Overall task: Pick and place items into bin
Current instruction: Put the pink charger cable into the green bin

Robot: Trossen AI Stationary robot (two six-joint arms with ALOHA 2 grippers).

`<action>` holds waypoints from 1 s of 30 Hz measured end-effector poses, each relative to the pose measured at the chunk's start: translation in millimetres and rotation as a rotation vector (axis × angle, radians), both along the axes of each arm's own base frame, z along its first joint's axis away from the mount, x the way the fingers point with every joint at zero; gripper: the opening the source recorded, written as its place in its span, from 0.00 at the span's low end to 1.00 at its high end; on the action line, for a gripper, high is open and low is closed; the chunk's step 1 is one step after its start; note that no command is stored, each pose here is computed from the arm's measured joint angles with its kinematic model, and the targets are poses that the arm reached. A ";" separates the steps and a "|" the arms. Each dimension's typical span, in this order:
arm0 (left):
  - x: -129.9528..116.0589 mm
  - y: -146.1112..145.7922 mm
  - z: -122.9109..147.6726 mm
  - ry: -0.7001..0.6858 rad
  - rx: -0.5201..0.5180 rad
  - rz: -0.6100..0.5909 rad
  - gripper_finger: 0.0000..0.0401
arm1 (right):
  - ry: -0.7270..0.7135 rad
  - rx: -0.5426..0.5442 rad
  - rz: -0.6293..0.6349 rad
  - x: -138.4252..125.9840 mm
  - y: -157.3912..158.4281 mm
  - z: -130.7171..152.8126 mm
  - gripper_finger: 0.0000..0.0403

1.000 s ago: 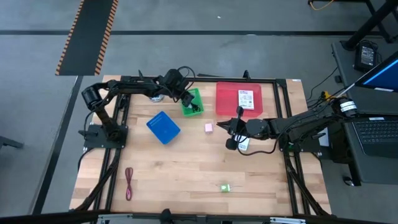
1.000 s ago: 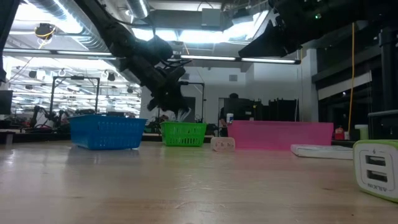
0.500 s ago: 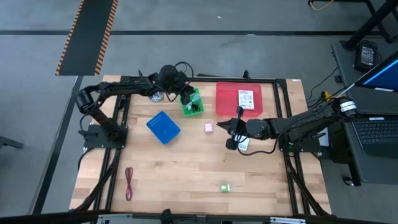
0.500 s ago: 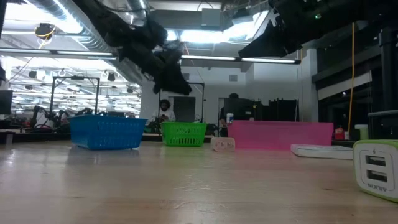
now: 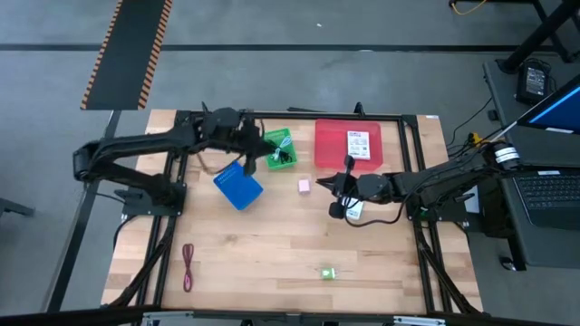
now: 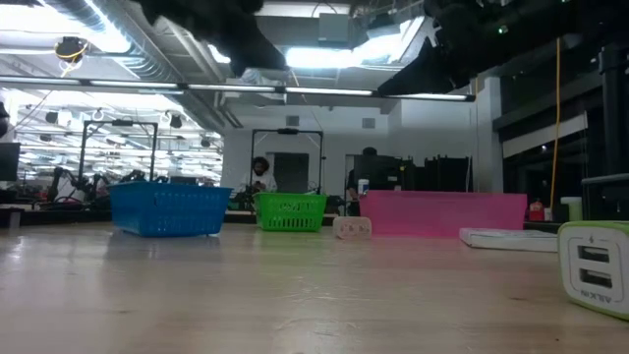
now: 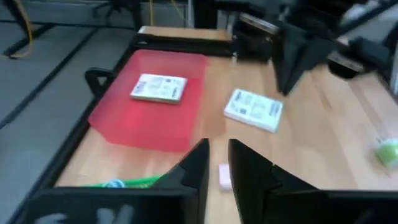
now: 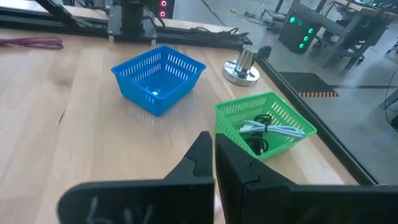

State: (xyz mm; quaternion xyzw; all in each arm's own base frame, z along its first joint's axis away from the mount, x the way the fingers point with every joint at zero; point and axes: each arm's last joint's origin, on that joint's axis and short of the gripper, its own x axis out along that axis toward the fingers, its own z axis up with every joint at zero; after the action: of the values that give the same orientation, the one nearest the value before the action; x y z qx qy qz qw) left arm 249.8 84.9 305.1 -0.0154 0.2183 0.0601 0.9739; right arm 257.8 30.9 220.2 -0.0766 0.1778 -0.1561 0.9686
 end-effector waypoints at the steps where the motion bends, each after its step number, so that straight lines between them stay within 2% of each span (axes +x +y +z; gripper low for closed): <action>1: -1.4 -7.9 0.9 0.015 0.008 -0.018 0.11 | 0.007 -0.002 0.001 0.4 0.1 -1.2 0.00; 7: -5.2 -52.7 -3.7 0.136 0.025 -0.100 0.02 | 0.036 -0.012 0.002 4.9 0.8 -9.4 0.00; 13: -6.7 -99.3 -10.6 0.214 -0.008 -0.155 0.01 | 0.042 -0.027 0.009 8.4 1.4 -13.6 0.00; 18: -17.5 -131.1 -17.3 0.299 -0.113 -0.065 0.01 | 0.029 0.011 0.009 8.9 3.2 -14.2 0.00; 23: -29.7 -160.9 -20.1 0.406 -0.214 0.046 0.00 | 0.039 0.055 0.098 8.4 10.4 -15.3 0.00; 27: -28.2 -188.7 -21.5 0.501 -0.280 0.100 0.01 | 0.051 0.063 0.148 6.9 18.2 -16.1 0.00; 30: -25.8 -208.8 -25.0 0.626 -0.353 0.198 0.00 | 0.051 0.068 0.163 6.0 22.8 -16.2 0.00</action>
State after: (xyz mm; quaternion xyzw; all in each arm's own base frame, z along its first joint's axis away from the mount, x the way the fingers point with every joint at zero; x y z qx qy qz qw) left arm 224.1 -123.9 280.1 -0.1848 0.5101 0.1175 0.8318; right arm 263.8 53.7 204.0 -0.0619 0.2007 -0.0685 0.9753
